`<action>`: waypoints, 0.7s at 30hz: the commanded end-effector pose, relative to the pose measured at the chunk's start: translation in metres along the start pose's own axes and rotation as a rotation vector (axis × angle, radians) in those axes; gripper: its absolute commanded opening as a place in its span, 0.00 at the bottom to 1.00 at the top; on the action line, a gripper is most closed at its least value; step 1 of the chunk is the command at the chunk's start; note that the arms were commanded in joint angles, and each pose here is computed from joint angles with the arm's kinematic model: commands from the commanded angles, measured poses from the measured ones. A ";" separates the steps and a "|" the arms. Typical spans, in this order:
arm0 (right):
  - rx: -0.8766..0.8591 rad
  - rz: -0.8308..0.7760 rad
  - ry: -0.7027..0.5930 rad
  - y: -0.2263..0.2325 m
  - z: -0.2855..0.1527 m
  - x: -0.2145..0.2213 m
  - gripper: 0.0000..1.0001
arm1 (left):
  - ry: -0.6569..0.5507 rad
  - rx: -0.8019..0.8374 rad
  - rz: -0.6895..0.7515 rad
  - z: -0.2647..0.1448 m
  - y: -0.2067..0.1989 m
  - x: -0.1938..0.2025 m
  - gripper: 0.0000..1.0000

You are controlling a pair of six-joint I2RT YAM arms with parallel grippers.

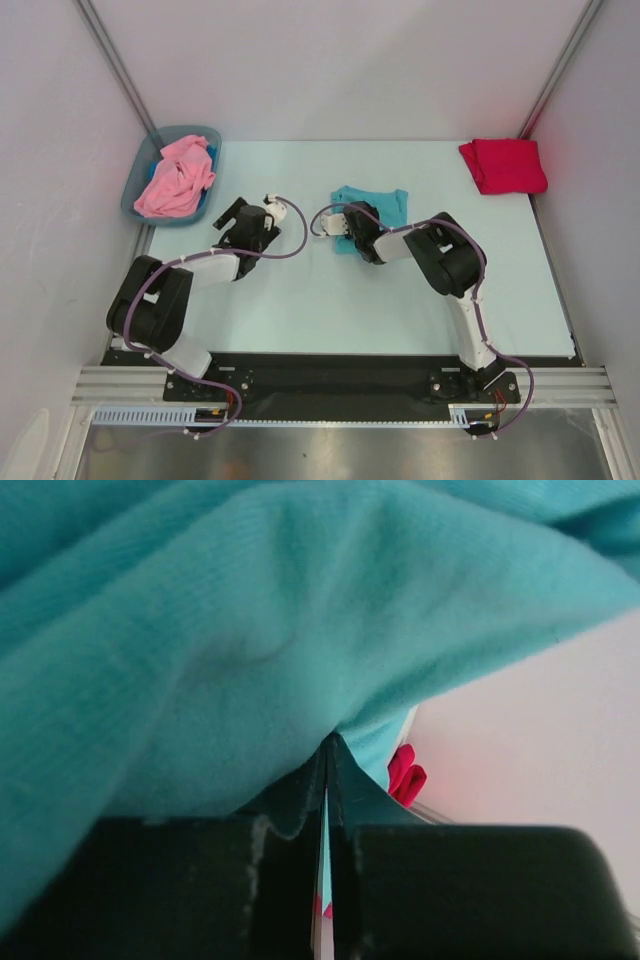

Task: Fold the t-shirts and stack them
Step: Fold the tshirt

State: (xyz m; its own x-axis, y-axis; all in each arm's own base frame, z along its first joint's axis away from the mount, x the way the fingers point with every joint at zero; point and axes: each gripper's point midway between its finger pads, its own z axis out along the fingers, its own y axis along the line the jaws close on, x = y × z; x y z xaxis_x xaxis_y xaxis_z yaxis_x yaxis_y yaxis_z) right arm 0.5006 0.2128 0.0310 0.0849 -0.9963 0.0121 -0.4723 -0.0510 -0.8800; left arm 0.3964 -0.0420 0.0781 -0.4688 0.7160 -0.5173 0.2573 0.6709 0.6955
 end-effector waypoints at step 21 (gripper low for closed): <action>0.169 0.143 -0.015 -0.096 -0.014 0.006 0.00 | -0.060 -0.099 -0.114 -0.008 0.031 -0.014 1.00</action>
State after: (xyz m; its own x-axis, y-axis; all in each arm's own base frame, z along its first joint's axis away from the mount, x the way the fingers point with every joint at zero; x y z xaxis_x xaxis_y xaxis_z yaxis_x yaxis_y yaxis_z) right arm 0.5279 0.1988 0.0917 0.0187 -0.9966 -0.0808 -0.3896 0.0672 -0.9185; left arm 0.3979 -0.0387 0.0854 -0.4661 0.6983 -0.5433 0.2333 0.6893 0.6858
